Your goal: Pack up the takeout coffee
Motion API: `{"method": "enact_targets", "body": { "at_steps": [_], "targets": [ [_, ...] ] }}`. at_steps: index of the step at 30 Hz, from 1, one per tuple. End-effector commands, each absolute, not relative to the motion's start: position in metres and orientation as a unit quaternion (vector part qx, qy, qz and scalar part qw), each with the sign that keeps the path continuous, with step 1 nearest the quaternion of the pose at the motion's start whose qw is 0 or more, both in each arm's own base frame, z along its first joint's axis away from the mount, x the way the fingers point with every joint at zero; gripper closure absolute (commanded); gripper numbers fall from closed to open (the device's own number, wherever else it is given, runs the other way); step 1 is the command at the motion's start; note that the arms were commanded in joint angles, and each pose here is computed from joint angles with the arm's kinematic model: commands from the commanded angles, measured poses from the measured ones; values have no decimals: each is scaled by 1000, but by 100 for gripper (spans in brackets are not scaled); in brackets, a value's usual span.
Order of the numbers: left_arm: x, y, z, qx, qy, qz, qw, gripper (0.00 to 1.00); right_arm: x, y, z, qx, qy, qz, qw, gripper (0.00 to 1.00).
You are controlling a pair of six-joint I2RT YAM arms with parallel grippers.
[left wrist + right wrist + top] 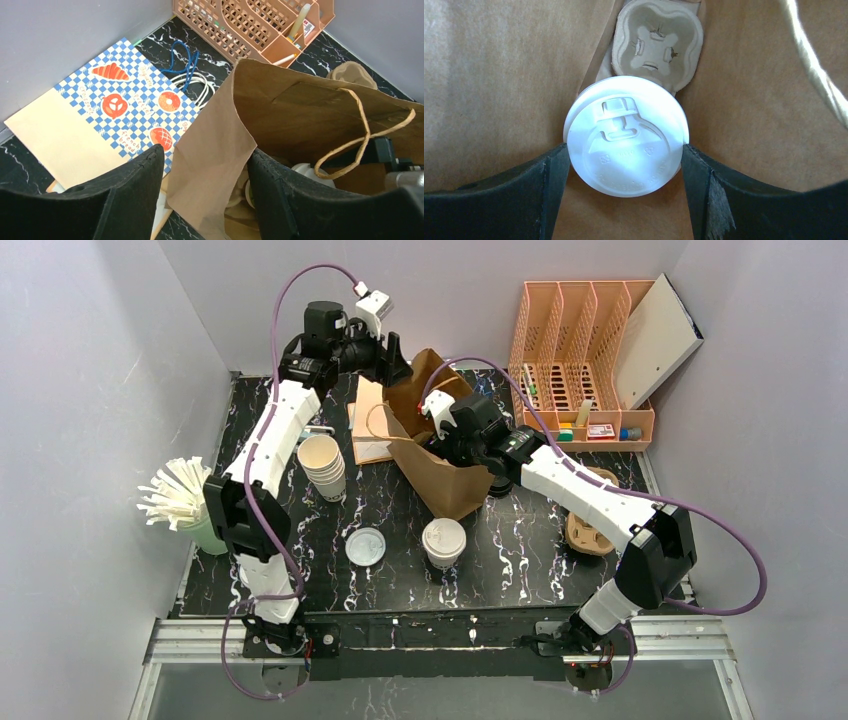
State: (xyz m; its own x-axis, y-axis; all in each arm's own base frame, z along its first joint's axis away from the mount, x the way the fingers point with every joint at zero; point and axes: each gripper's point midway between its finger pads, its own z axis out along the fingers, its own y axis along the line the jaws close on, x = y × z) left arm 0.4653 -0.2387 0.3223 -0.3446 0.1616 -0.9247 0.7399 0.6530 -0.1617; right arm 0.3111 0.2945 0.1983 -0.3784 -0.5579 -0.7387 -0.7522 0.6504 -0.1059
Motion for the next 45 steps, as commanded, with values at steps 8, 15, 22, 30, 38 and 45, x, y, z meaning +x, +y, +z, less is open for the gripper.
{"method": "enact_targets", "body": {
  "at_steps": [8, 15, 22, 30, 38, 45],
  "targets": [
    [472, -258, 337, 298, 749, -319, 498, 57, 317, 300, 213, -395, 812, 131, 410, 70],
    [467, -268, 341, 336, 746, -256, 515, 100, 323, 295, 218, -387, 811, 114, 425, 70],
    [439, -278, 370, 359, 720, -243, 542, 100, 327, 287, 240, -383, 778, 105, 486, 74],
    [409, -286, 389, 353, 694, -218, 588, 100, 322, 286, 233, -388, 766, 116, 500, 76],
    [404, -282, 405, 328, 682, -230, 612, 100, 318, 286, 218, -407, 769, 115, 479, 76],
    [392, -287, 417, 326, 651, -260, 634, 100, 319, 277, 212, -394, 776, 100, 483, 76]
  ]
}}
